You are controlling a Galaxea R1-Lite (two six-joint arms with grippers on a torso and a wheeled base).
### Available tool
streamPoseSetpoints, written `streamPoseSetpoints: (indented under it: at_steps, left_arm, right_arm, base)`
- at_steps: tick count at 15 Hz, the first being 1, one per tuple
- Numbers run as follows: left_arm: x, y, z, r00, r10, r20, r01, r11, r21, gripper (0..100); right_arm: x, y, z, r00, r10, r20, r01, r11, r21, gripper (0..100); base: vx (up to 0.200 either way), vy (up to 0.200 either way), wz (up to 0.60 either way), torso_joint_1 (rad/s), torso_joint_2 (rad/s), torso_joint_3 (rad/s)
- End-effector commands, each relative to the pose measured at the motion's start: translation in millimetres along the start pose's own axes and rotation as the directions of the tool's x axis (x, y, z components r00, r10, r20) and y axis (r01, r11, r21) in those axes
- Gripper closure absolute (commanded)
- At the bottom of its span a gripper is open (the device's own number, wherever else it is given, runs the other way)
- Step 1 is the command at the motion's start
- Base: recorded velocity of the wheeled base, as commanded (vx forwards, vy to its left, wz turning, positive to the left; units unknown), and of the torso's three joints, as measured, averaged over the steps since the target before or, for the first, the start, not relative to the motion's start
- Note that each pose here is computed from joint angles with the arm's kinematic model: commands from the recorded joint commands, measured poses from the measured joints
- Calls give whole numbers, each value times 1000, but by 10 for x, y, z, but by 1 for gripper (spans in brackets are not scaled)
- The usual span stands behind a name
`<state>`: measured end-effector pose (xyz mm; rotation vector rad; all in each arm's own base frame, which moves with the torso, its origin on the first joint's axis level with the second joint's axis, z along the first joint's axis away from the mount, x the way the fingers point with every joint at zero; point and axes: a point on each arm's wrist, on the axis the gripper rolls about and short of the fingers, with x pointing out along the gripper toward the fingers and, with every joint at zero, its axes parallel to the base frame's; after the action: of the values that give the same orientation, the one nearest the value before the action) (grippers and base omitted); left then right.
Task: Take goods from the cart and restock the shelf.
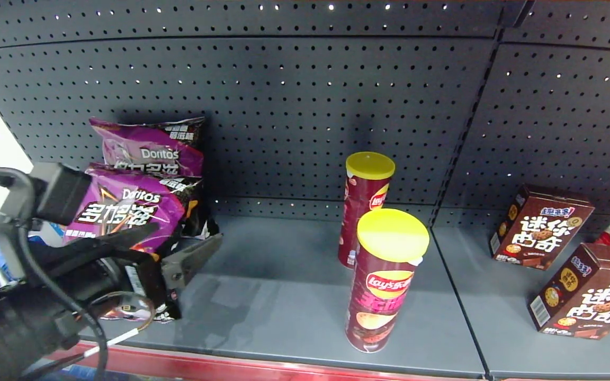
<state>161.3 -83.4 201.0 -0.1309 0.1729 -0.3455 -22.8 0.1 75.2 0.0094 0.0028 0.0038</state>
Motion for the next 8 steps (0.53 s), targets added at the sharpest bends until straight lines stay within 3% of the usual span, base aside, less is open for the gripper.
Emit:
streamPoseSetpoints:
  at_steps: [1, 4, 7, 8]
  left_arm:
    - [-404, 183, -31, 992, 90, 87, -88, 996, -27, 0]
    - [-872, 383, -524, 980, 190, 62, -188, 982, -36, 0]
    - [-1363, 431, -883, 971, 240, 12, -239, 970, -49, 0]
    - [-1498, 422, -987, 968, 250, 17, -249, 967, -58, 0]
  right_arm:
    - [1, 0, 0, 1000, 1, -2, -1, 1000, 0, 0]
    - [1, 0, 0, 1000, 1, -2, -1, 1000, 0, 0]
    - [1, 0, 0, 1000, 1, -2, -1, 1000, 0, 0]
    - [1, 0, 0, 1000, 1, -2, -1, 1000, 0, 0]
  base:
    - [0, 0, 0, 0, 0, 0]
    - [0, 0, 0, 0, 0, 0]
    - [0, 0, 0, 0, 0, 0]
    - [0, 0, 0, 0, 0, 0]
